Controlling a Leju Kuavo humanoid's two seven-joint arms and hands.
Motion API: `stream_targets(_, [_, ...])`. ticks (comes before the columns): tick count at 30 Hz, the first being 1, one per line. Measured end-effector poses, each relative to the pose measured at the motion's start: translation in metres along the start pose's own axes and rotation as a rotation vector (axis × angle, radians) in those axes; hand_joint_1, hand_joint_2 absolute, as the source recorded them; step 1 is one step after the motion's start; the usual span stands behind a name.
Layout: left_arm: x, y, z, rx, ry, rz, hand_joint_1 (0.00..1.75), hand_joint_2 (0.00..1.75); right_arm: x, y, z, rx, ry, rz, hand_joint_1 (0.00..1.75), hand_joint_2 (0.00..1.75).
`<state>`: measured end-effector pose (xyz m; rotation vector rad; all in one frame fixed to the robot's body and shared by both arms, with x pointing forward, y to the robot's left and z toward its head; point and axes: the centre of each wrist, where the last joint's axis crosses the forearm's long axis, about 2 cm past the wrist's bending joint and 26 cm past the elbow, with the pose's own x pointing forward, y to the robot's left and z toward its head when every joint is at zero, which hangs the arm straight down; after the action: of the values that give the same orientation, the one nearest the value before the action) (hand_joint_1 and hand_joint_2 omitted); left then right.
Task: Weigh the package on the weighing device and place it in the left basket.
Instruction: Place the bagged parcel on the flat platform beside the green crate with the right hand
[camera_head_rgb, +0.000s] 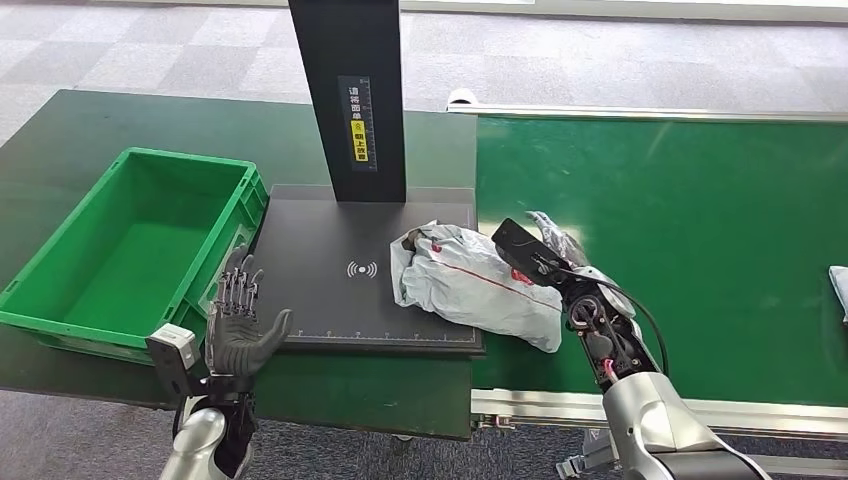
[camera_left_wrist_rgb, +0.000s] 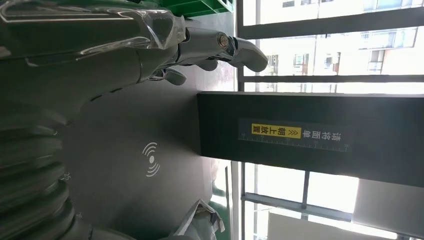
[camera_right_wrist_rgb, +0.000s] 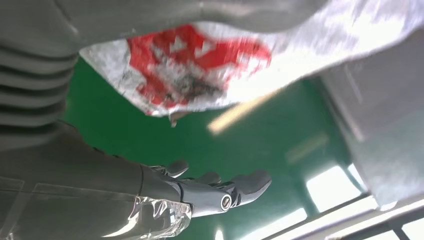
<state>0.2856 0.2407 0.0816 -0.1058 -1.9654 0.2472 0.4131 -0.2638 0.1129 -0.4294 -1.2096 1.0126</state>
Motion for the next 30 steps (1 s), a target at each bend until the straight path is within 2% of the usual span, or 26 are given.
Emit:
stream_targets(5, [0.001,-0.002,-0.009,-0.021,-0.004,0.0,0.0,1.75,0.001,0.012,0.0,0.229,-0.133,-0.055,0.0,1.75])
stream_targets(14, [-0.001,-0.006,-0.019,-0.039,-0.003,0.006,0.0,1.75,-0.004,0.022,0.003,0.417,-0.271,-0.146,0.0,1.75])
stream_targets(15, [-0.001,-0.006,-0.02,-0.04,-0.002,0.007,0.0,1.75,-0.005,0.022,0.003,0.425,-0.273,-0.147,0.1,1.75])
stream_targets(18, [-0.002,-0.007,-0.021,-0.042,0.001,0.008,0.0,1.75,-0.005,0.024,0.003,0.435,-0.26,-0.132,1.4,1.75])
stream_targets(19, [-0.002,-0.007,-0.021,-0.043,0.001,0.008,0.0,1.75,-0.005,0.024,0.003,0.437,-0.256,-0.126,1.73,1.75])
stream_targets(30, [-0.004,-0.01,-0.02,-0.061,0.031,0.071,0.0,1.75,-0.002,0.024,0.002,0.4,-0.214,-0.056,1.75,1.75])
